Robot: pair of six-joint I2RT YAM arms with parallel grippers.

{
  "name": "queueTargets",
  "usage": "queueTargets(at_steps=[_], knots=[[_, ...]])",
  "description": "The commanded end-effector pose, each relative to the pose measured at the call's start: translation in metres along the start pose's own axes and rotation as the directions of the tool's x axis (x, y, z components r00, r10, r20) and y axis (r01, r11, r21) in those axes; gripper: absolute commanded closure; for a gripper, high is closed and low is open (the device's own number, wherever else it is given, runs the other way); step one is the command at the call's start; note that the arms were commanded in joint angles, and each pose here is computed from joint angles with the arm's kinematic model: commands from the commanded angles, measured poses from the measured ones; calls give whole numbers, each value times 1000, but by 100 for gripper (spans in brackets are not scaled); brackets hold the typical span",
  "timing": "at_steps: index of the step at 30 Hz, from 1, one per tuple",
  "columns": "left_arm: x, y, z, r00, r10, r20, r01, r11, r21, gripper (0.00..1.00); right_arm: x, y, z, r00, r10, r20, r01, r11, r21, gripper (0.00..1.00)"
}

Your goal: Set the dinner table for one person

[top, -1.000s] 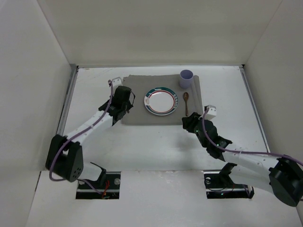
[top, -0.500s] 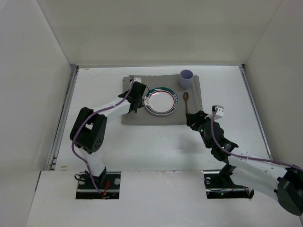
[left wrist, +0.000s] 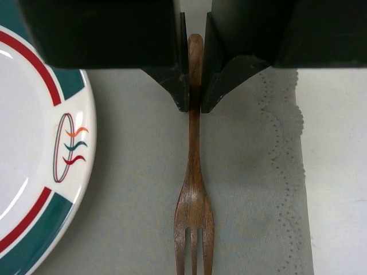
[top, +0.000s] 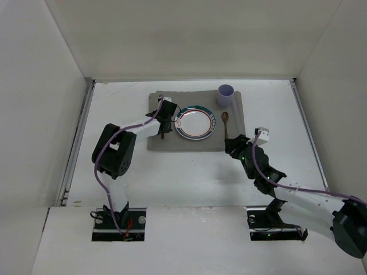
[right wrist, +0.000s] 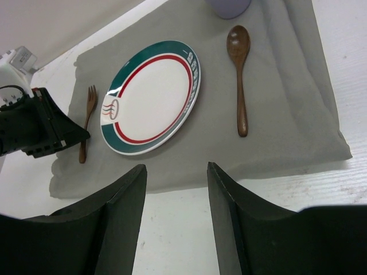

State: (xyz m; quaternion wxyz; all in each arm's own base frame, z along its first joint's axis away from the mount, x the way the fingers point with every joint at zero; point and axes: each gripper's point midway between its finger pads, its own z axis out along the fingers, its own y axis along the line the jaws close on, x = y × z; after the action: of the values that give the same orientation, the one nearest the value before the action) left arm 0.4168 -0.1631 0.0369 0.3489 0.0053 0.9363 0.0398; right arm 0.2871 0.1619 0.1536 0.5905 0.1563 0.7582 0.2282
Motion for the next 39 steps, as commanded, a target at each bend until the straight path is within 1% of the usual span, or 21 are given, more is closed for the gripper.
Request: queueTargets(at_steps=[1,9,11,16,18,20,24,27,29,30,31,33,34,35,37,39], knots=[[-7,1,-1,1000,21,2,-21,1000,9,94,-8,3,3,999,19,35,-19,1000,-5,47],[-6,2,3,1000,11,3,-11,1000,8,91,-6,2,4,999,18,30,-18,1000,-3,47],[-6,2,1,1000,14,7,-14,1000,7,88,-6,3,4,1000,15,27,-15,1000,-4,47],[-6,4,-5,1000,6,9,-6,1000,2,73,-5,1,5,999,15,28,-15,1000,1,47],[-10,8,-13,1000,2,29,-2,1000,-11,63,-5,3,4,1000,13,26,-13,1000,-3,47],[-16,12,-22,998,-3,57,4,1000,-24,56,-7,2,5,999,9,35,-9,1000,1,47],[-38,14,-51,990,-22,138,25,999,-21,42,-5,0,5,1000,12,27,-12,1000,6,47],[-57,18,-82,971,-67,231,73,997,-18,36,-7,1,5,999,6,35,-6,1000,5,47],[-70,20,-104,947,-116,300,120,993,5,34,-7,0,5,999,10,35,-10,1000,9,47],[-76,21,-114,932,-142,333,141,990,26,31,-5,-1,6,999,11,30,-11,1000,11,48],[-80,22,-125,916,-168,365,162,986,47,25,-5,-2,6,1000,11,28,-12,1000,13,50],[-81,30,-143,881,-227,414,211,974,84,14,-4,0,7,1000,4,25,-4,1000,10,57],[-80,34,-148,867,-253,430,236,967,95,4,-5,0,7,1000,0,26,-1,1000,12,59],[-75,42,-153,852,-283,441,265,959,104,0,-3,-1,8,1000,-3,23,2,1000,17,65],[-64,61,-158,822,-340,456,330,938,105,0,3,-2,10,1000,-8,3,8,1000,24,75],[-45,85,-158,799,-386,461,398,914,76,0,7,-3,13,1000,-17,-11,18,999,33,80]])
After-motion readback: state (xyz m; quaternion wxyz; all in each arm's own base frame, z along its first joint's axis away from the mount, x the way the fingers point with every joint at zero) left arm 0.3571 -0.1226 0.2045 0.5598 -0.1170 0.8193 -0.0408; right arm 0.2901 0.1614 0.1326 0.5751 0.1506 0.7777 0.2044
